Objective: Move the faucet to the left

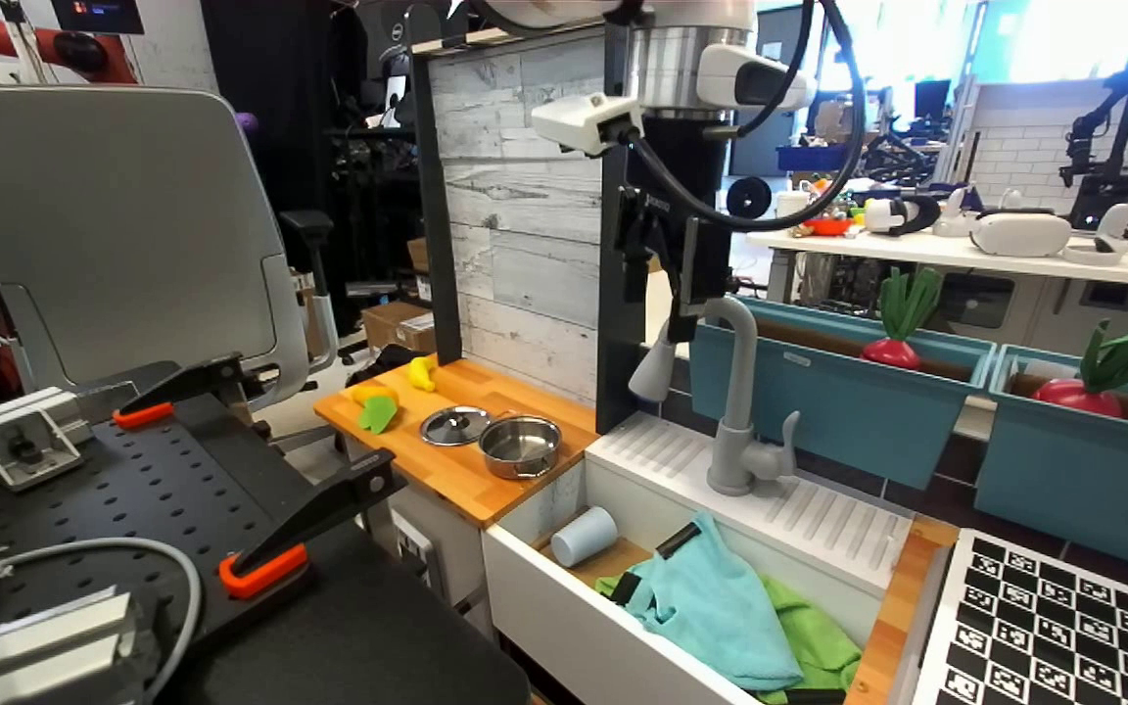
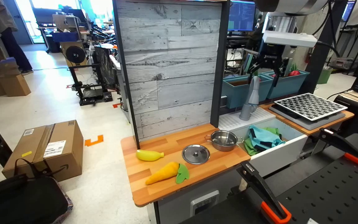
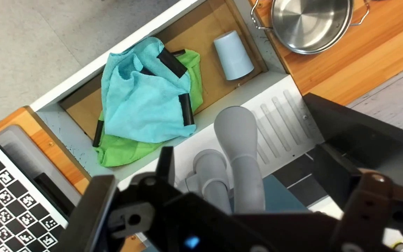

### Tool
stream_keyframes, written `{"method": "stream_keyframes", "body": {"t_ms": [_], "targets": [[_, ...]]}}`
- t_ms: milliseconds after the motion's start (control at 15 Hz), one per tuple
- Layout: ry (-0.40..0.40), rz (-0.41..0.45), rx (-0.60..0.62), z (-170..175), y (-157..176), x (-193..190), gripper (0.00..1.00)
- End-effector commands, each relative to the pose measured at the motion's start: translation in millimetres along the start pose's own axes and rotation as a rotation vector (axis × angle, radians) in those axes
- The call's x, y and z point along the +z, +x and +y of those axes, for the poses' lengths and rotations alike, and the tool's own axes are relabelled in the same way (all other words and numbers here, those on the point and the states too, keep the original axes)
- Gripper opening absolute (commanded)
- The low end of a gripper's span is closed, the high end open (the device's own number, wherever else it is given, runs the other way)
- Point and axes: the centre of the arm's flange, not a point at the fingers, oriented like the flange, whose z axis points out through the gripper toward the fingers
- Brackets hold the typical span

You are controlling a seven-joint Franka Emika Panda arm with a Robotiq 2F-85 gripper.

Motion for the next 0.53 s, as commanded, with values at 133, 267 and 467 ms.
{"method": "stream_keyframes", "body": {"t_ms": [133,267,467], "targets": [[-0.006,0.003,0.065,-8,24,17,0.65],[-0.008,0.001,0.074,-11,26,20,0.5],[-0.01,-0.015,0.076,-15,26,24,0.27]]}}
